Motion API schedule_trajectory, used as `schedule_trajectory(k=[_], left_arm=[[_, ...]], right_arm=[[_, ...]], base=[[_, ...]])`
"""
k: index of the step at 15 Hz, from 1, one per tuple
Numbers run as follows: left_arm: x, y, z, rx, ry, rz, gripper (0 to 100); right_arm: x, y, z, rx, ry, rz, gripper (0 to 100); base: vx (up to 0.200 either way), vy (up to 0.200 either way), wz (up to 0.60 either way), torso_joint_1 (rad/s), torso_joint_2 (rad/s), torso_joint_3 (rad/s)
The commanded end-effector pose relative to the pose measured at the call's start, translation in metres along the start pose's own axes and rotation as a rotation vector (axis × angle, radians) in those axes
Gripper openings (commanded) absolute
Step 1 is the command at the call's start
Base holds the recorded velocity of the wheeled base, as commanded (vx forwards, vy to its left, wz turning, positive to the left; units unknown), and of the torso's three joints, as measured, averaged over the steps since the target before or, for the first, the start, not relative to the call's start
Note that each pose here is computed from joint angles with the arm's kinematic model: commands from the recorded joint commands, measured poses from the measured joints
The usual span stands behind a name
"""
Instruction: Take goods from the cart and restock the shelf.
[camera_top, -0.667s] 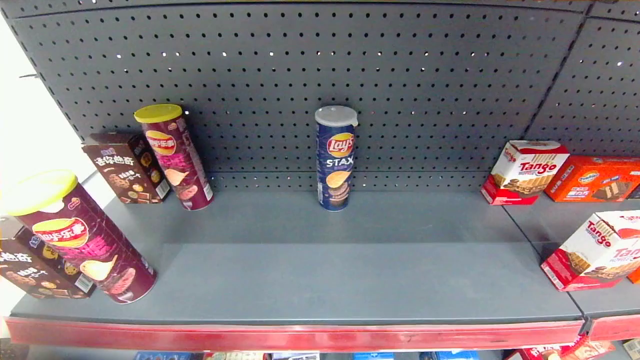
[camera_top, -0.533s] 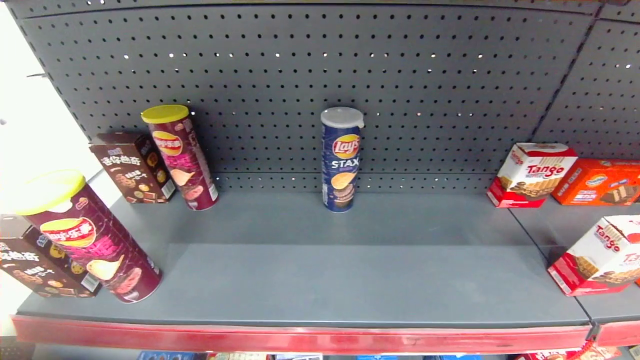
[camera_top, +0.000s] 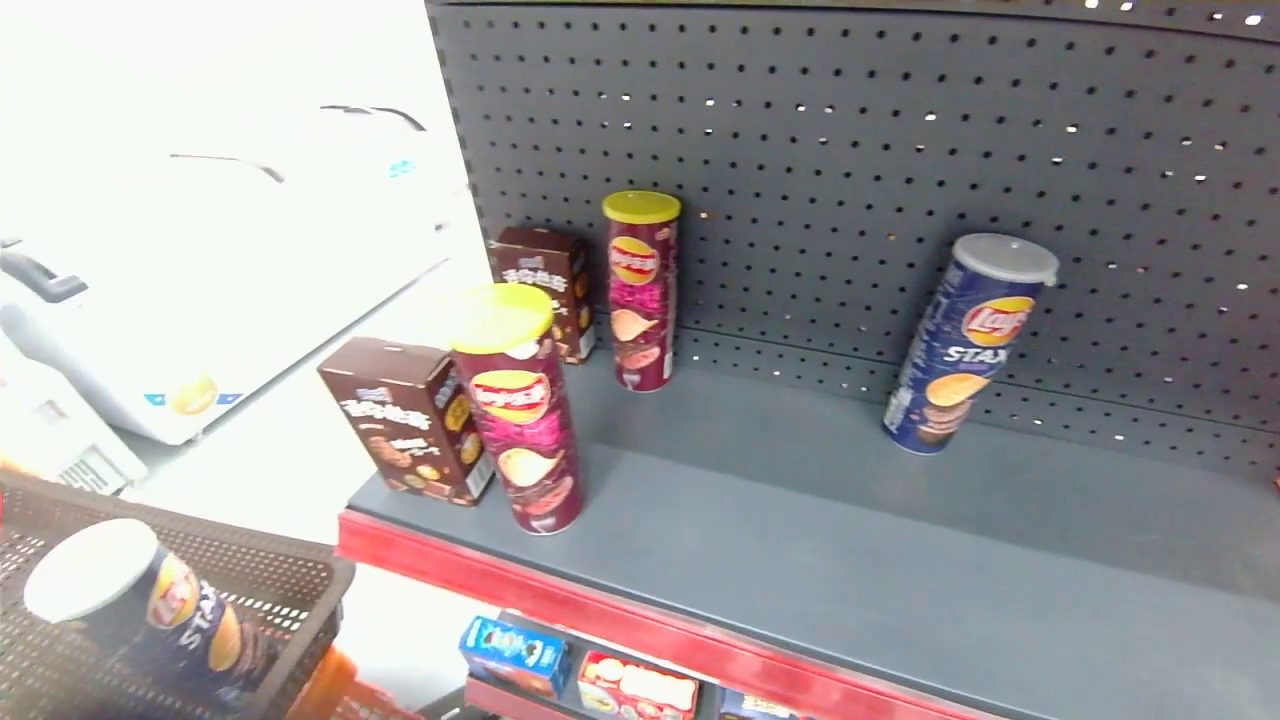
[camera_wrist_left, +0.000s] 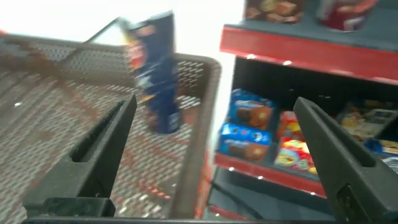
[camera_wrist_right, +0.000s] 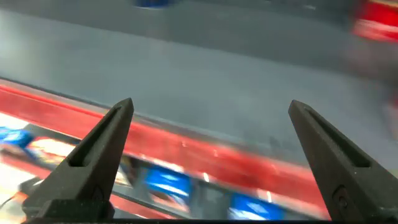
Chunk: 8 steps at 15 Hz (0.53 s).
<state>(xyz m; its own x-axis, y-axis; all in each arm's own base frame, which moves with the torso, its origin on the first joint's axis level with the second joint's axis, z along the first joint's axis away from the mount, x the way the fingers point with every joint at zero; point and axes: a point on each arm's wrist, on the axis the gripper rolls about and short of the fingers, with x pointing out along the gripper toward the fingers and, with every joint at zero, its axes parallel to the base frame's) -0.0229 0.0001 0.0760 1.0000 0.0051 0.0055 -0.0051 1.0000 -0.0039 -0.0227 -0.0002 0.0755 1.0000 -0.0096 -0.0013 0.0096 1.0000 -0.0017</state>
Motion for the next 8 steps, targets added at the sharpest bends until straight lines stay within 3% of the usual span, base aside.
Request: schedule_trajectory(k=[1,8], left_arm=[[0.0001,0.0000,0.0000,-0.001,0.001,0.001,100],[0.0001,-0.0002,0.0000,0.002,0.001,-0.011,100]], right_arm=[[0.0000,0.0000,0.0000,-0.001,0.000,0.000,100],[0.0000,0.0000,0.0000,-0.001,0.000,0.000,100]], base=[[0.000,0.000,0.00,0.000,0.00,0.000],[0.000,0.000,0.00,0.000,0.00,0.000]])
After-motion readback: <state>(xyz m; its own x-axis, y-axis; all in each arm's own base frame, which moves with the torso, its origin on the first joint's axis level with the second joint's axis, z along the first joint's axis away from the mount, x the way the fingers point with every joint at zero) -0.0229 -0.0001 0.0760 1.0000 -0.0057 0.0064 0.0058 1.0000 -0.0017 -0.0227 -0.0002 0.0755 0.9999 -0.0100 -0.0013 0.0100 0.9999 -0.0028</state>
